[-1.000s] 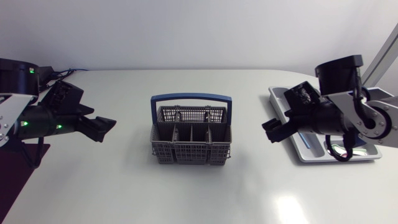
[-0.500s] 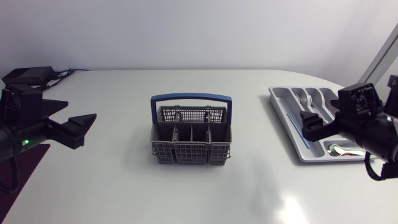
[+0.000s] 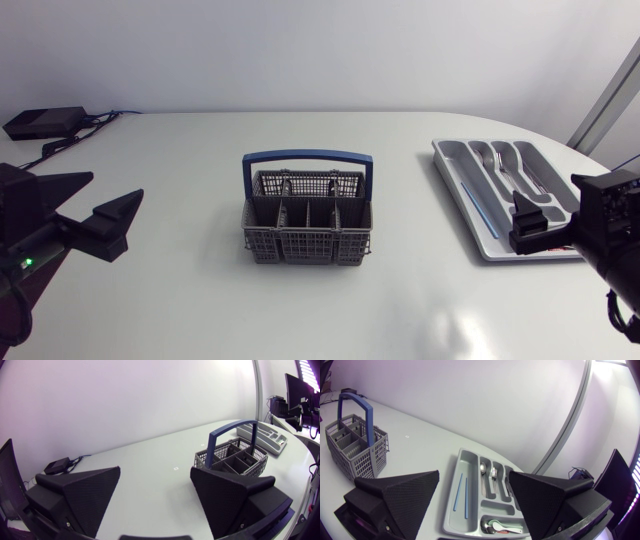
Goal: Unload the cutlery basket into the drawer organizer.
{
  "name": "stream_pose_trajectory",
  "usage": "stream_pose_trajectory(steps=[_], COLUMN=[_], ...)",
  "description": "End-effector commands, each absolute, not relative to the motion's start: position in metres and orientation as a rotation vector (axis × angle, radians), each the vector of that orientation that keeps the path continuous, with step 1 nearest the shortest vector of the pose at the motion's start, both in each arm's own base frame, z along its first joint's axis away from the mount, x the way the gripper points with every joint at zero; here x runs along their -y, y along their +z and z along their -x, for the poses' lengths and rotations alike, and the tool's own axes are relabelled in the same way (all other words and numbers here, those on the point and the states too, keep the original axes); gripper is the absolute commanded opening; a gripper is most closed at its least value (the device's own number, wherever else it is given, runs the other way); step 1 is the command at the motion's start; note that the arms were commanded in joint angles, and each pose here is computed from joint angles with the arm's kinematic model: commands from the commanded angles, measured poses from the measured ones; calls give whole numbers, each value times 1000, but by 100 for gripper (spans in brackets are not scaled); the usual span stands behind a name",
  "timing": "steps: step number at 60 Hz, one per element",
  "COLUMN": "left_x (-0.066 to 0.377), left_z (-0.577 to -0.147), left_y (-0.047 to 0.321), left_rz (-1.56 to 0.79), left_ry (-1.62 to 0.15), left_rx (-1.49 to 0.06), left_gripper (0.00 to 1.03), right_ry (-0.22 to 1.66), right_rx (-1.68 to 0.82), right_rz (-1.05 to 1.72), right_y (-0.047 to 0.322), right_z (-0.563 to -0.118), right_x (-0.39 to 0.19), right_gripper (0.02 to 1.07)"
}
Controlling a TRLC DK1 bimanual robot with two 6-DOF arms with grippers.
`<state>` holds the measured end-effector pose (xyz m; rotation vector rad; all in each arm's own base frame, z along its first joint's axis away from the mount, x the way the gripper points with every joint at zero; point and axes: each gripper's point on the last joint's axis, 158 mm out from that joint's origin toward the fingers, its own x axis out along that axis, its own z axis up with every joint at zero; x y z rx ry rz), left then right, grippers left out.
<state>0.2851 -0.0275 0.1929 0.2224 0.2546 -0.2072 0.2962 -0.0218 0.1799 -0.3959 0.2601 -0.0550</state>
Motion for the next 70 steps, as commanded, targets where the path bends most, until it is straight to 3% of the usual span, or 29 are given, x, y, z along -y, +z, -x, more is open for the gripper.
stream_pose_trajectory(steps=[1, 48, 70], left_x=[24, 3, 3], left_z=[-280, -255, -255], left_y=[183, 131, 131], left_rz=[-183, 1, 1], left_ry=[-182, -14, -14], left_rx=[-248, -97, -97], left_gripper=[98, 98, 98], right_ry=[-73, -20, -10], right_rx=[-245, -74, -57], right_rz=[407, 41, 0], right_y=[174, 152, 149], right_z=[-291, -256, -254], right_x=[26, 4, 2], right_gripper=[102, 102, 102])
